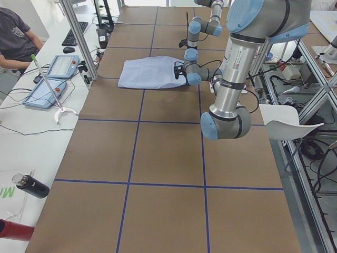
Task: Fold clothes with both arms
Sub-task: 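Grasp the near corners of the folded shirt with both grippers, then lift the near edge and fold it toward the far edge with both grippers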
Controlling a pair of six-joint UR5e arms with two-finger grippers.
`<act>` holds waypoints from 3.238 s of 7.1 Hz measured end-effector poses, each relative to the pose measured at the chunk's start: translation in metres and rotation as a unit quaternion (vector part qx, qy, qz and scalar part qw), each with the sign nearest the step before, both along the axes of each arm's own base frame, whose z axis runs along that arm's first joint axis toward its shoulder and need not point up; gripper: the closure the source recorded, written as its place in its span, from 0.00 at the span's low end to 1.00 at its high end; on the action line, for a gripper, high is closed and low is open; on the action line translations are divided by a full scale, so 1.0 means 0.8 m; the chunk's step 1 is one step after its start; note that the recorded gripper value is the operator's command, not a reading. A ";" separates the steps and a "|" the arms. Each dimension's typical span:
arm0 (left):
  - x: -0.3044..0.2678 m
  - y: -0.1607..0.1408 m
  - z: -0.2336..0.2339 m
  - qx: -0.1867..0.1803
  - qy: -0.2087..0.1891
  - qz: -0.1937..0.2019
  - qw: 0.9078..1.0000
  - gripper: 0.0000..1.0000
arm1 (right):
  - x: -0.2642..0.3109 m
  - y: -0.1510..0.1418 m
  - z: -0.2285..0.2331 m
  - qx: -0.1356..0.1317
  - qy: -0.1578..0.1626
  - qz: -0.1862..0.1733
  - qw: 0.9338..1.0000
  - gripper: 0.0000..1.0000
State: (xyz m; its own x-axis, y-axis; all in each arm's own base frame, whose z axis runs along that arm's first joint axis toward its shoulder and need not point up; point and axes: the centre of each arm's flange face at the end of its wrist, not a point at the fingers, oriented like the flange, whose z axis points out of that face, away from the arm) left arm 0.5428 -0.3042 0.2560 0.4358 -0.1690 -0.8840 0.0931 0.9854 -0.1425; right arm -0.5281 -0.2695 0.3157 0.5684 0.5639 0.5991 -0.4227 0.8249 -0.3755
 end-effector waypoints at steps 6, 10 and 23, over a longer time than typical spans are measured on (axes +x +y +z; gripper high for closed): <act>-0.057 0.033 -0.062 -0.016 -0.008 0.027 0.999 1.00 | 0.065 0.009 -0.045 -0.005 -0.057 -0.065 0.996 1.00; -0.087 0.082 -0.086 -0.027 -0.044 0.059 0.997 1.00 | 0.125 0.046 -0.089 -0.025 -0.126 -0.167 0.978 1.00; -0.174 0.026 -0.149 -0.048 -0.060 0.058 0.995 1.00 | 0.177 -0.052 -0.165 -0.020 -0.203 -0.162 0.965 1.00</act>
